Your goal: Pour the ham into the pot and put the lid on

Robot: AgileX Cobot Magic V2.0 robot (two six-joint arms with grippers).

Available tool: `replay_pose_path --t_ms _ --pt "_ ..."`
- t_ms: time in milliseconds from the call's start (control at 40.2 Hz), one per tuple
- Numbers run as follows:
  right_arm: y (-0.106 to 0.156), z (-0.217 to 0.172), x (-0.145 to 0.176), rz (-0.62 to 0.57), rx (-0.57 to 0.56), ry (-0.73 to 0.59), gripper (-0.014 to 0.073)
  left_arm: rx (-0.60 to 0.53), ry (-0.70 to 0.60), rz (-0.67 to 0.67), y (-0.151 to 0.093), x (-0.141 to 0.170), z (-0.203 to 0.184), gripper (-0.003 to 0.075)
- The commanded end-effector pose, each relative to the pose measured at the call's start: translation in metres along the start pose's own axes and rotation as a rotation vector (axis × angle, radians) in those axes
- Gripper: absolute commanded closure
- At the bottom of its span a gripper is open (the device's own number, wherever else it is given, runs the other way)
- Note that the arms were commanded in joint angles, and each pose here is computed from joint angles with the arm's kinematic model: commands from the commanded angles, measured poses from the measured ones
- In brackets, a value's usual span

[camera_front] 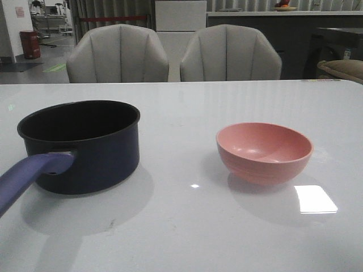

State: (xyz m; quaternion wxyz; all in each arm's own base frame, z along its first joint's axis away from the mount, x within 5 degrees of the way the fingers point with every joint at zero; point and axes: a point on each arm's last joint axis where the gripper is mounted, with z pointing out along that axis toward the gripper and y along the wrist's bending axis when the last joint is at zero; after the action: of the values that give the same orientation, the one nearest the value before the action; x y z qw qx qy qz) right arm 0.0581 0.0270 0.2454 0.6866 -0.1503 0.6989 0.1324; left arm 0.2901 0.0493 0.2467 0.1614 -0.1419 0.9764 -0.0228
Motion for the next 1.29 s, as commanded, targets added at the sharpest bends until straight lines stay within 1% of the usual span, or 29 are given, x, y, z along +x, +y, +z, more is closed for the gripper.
replay_pose_path --t_ms 0,323,597,647,697,771,821,896,945,1045,1169,1269 --pt "-0.004 -0.001 -0.014 0.0 0.037 -0.078 0.0436 0.014 -0.056 0.011 -0.005 -0.013 -0.006 0.0029" --pt "-0.004 -0.001 -0.014 0.0 0.037 -0.078 0.0436 -0.002 0.028 0.013 -0.004 -0.025 0.03 0.0029" --pt "-0.004 -0.001 -0.014 0.0 0.037 -0.078 0.0436 -0.016 0.091 0.018 -0.003 -0.027 0.05 0.0034" --pt "-0.004 -0.001 -0.014 0.0 0.037 -0.078 0.0436 -0.016 0.092 0.018 -0.003 -0.027 0.051 0.0057" --pt "-0.004 -0.001 -0.014 0.0 0.037 -0.078 0.0436 -0.016 0.088 0.018 -0.003 -0.027 0.051 0.0106" --pt "-0.004 -0.001 -0.014 0.0 0.037 -0.078 0.0436 -0.016 0.088 0.018 -0.003 -0.027 0.051 0.0201" --pt "-0.004 -0.001 -0.014 0.0 0.037 -0.078 0.0436 -0.016 0.088 0.018 -0.003 -0.027 0.051 0.029" --pt "-0.004 -0.001 -0.014 0.0 0.037 -0.078 0.0436 -0.018 0.088 0.022 -0.002 -0.027 0.051 0.0361" --pt "-0.004 -0.001 -0.014 0.0 0.037 -0.078 0.0436 -0.019 0.087 0.023 -0.002 -0.027 0.051 0.0386" --pt "-0.004 -0.001 -0.014 0.0 0.037 -0.078 0.0436 -0.021 0.089 0.024 -0.002 -0.027 0.051 0.0402" --pt "-0.004 -0.001 -0.014 0.0 0.037 -0.078 0.0436 -0.019 0.084 0.026 -0.003 -0.031 0.047 0.0407" --pt "-0.004 -0.001 -0.014 0.0 0.037 -0.078 0.0436 -0.013 0.065 0.029 -0.006 -0.039 0.034 0.0407"
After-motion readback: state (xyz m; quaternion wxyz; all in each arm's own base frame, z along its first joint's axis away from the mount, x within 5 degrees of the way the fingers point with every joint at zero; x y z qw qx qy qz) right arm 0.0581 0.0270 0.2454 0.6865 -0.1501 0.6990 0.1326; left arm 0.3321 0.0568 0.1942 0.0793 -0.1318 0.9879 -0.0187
